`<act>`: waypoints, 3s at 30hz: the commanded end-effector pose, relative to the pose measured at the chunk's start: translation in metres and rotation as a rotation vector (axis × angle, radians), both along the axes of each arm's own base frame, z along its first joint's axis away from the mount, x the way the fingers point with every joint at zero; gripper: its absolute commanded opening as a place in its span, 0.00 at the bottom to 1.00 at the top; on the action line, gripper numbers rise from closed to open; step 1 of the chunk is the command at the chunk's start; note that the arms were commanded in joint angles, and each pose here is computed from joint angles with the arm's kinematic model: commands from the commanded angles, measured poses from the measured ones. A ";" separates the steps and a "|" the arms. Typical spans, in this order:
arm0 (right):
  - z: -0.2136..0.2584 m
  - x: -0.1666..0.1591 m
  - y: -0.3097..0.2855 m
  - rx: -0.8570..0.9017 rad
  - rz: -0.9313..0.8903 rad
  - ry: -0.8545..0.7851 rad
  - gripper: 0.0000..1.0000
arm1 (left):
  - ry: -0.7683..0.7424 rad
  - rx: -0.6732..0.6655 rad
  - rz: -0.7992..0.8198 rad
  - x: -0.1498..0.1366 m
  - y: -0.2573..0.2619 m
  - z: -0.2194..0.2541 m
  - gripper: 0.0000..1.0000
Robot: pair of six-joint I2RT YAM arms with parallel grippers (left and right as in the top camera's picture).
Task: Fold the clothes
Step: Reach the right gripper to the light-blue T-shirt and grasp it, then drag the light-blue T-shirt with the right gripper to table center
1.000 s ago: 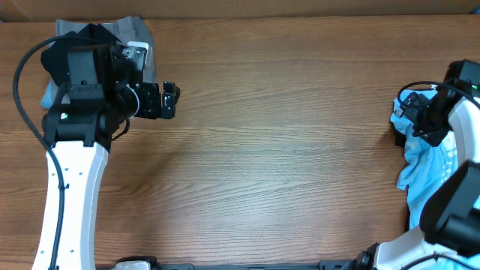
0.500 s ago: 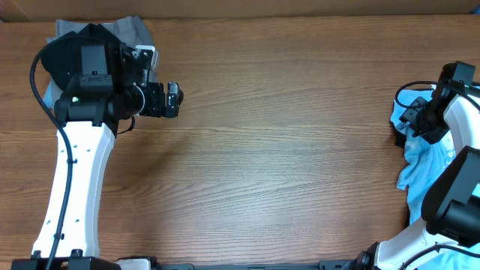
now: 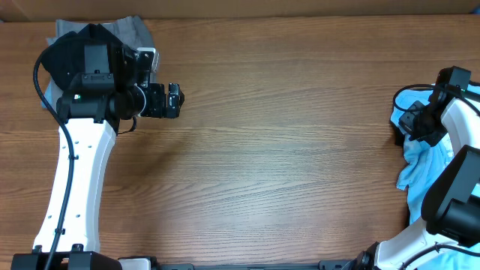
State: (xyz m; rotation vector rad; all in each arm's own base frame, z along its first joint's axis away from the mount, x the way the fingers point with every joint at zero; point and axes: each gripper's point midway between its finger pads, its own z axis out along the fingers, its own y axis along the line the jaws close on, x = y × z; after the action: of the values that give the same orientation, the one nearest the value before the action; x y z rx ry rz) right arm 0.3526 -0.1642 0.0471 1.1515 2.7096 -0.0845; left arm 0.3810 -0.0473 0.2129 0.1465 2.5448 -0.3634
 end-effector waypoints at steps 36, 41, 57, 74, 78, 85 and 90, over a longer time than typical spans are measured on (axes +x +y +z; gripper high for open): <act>0.343 -0.029 0.450 0.257 1.107 -0.722 0.51 | -0.309 0.069 0.244 -0.008 0.083 0.160 1.00; 0.336 -0.048 0.476 0.162 1.109 -0.719 0.61 | -0.361 0.085 0.275 -0.016 0.093 0.180 1.00; 0.434 -0.053 0.344 0.118 0.763 -0.979 0.69 | -0.125 -0.034 -0.241 0.013 -0.053 0.095 1.00; 0.425 -0.070 0.289 0.058 0.638 -0.910 0.69 | 0.138 0.052 -0.532 0.073 -0.193 -0.126 0.95; 0.420 -0.071 0.285 0.037 0.629 -0.886 0.69 | 0.177 0.115 -0.533 0.074 -0.197 -0.161 0.95; 0.414 -0.074 0.280 0.014 0.624 -0.854 0.69 | 0.265 0.133 -0.542 0.065 -0.199 -0.206 0.79; 0.413 -0.074 0.279 0.014 0.624 -0.851 0.69 | 0.270 0.134 -0.544 0.064 -0.199 -0.209 0.61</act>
State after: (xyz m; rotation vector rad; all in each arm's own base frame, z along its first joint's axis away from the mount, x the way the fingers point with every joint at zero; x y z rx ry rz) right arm 0.2793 0.1208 0.4523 0.1654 2.1624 0.4200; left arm 0.4449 -0.2451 0.0109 0.8906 2.7574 -0.4500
